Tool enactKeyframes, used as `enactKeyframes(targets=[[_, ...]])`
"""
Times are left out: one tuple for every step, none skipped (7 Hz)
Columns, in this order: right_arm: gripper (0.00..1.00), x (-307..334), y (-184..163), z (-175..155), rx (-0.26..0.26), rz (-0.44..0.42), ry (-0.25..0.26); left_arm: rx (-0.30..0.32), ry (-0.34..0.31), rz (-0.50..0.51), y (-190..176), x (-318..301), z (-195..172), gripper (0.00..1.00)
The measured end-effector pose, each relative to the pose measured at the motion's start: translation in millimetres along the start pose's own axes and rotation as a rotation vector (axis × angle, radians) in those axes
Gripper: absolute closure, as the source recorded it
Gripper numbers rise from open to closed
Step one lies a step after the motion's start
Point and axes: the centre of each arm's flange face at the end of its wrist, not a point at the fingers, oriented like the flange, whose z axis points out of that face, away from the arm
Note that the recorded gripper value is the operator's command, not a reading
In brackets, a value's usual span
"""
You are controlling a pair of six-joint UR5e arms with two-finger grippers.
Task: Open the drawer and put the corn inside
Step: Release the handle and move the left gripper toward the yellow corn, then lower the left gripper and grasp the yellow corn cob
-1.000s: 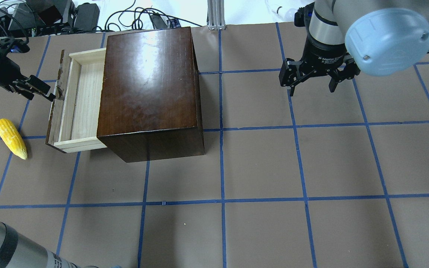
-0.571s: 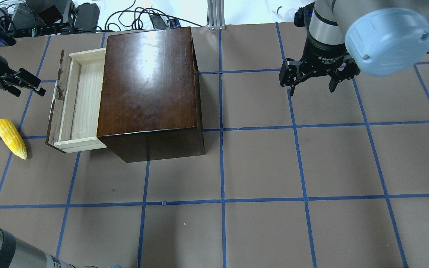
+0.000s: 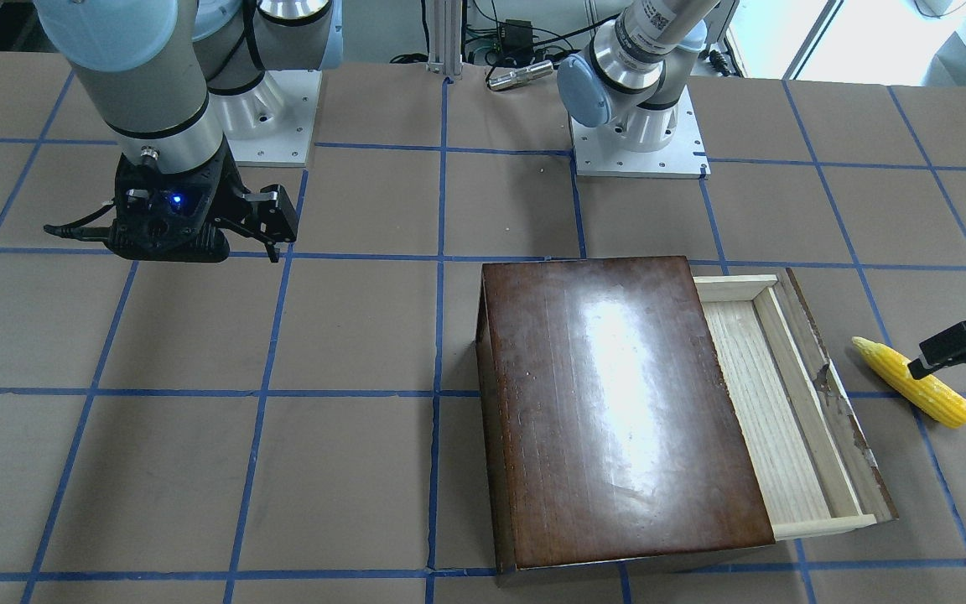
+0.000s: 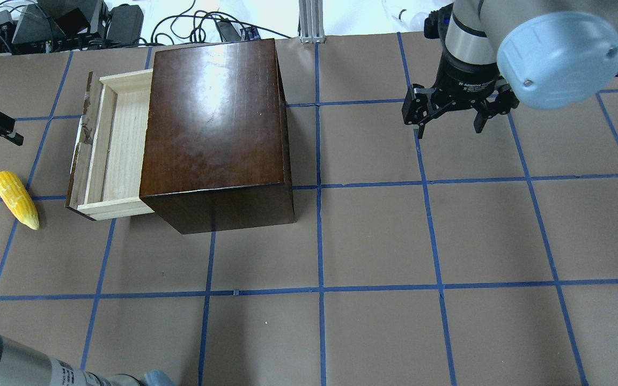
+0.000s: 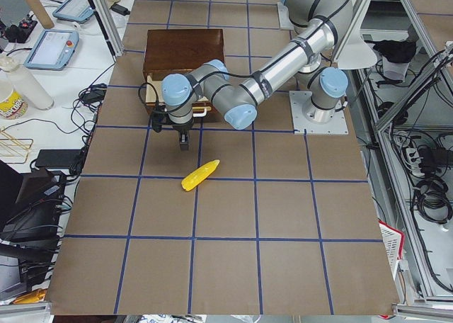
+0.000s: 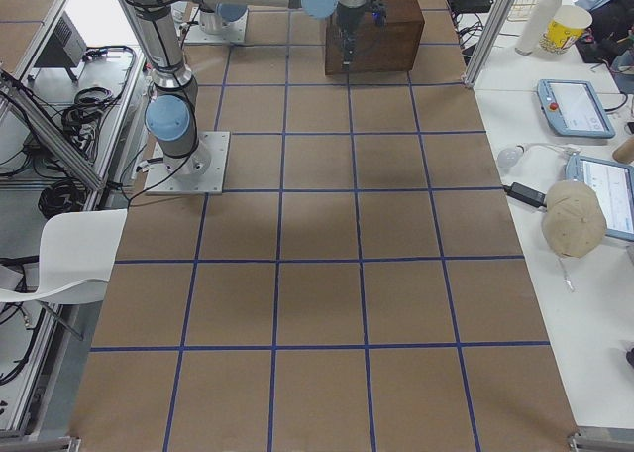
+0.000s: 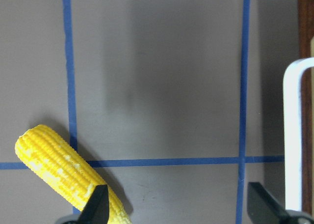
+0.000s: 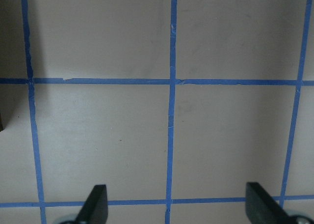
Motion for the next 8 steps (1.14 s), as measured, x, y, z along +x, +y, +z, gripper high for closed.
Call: enactKeyframes(targets=[[0.0, 0.0, 0.0, -0.1, 0.0, 0.0, 0.0, 0.001, 0.0, -0.075, 3.7, -10.9, -0.3, 0.0], [0.0, 0.1, 0.1, -0.5, 0.002, 0.0, 0.001, 0.0, -0.003, -0.146, 5.5, -18.3, 4.2, 0.0], [0.0, 0.1, 0.2, -0.6, 0.002, 0.0, 0.0, -0.009, -0.029, -0.204, 6.4, -25.3, 12.0, 0.0], [0.0, 0.0, 0.1, -0.4, 0.001, 0.0, 0.0, -0.023, -0.082, -0.247, 8.7, -32.1, 20.7, 0.0], [0.0, 0.0, -0.1, -0.2, 0.001, 0.0, 0.0, -0.026, -0.116, -0.281, 11.7, -35.5, 30.3, 0.0], [0.0, 0.0, -0.1, -0.1, 0.001, 0.0, 0.0, -0.015, -0.136, -0.325, 15.2, -36.9, 44.1, 0.0], [0.0, 0.0, -0.1, -0.1, 0.001, 0.0, 0.0, 0.012, -0.151, -0.383, 18.3, -38.0, 60.2, 0.0], [0.0, 0.0, -0.1, -0.1, 0.001, 0.0, 0.0, 0.04, -0.161, -0.44, 21.5, -38.5, 75.3, 0.0]])
